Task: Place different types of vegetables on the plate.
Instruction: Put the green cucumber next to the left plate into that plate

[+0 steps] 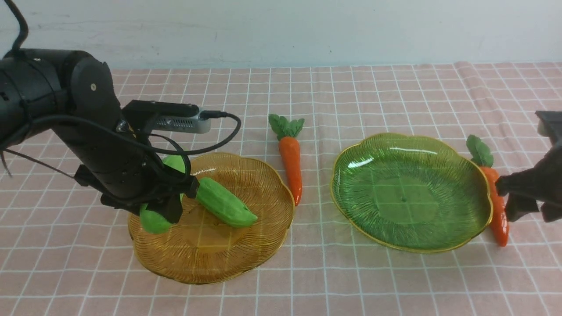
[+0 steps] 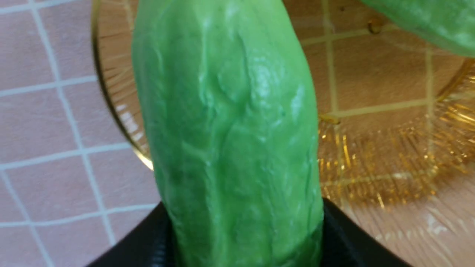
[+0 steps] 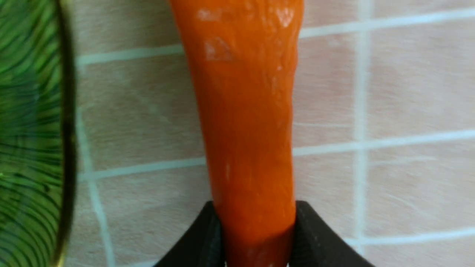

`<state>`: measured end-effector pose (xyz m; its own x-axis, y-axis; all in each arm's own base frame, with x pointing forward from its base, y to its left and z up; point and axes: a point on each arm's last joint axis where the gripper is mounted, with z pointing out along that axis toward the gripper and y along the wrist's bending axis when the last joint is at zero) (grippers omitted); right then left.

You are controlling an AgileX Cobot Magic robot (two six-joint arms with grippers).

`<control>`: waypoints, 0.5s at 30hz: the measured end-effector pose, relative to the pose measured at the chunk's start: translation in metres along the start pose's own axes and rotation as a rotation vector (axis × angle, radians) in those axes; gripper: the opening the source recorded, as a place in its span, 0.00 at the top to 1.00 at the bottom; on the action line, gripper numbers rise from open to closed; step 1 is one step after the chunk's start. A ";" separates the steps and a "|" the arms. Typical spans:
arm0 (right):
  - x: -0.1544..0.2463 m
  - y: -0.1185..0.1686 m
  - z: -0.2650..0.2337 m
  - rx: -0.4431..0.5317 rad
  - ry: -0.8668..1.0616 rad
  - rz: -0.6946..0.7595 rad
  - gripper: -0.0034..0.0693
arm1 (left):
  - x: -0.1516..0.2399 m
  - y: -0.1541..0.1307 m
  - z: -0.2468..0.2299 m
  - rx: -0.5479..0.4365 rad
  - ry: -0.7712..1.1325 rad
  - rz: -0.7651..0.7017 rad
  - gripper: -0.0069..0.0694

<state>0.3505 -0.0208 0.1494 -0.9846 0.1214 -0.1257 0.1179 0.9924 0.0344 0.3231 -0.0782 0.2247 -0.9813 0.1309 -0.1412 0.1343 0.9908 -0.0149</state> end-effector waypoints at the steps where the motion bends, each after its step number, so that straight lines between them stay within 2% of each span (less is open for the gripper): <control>1: 0.000 0.000 0.000 0.000 0.000 0.000 0.68 | 0.000 0.000 0.000 0.000 0.000 0.000 0.43; 9: -0.002 -0.022 -0.070 -0.007 -0.168 0.082 0.68 | 0.006 0.003 -0.036 -0.010 -0.101 0.002 0.51; 14: 0.007 -0.006 -0.123 -0.100 -0.311 0.069 0.68 | 0.016 0.004 -0.066 -0.001 -0.192 0.001 0.51; 15: 0.011 0.003 -0.135 -0.143 -0.336 0.052 0.68 | 0.019 0.004 -0.074 0.002 -0.216 0.001 0.51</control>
<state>0.3227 -0.0186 0.2815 -0.8777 0.1946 -0.4380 0.1243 0.9750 0.1842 0.2951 -0.0695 0.2952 -0.9289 0.1211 -0.3500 0.1353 0.9907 -0.0163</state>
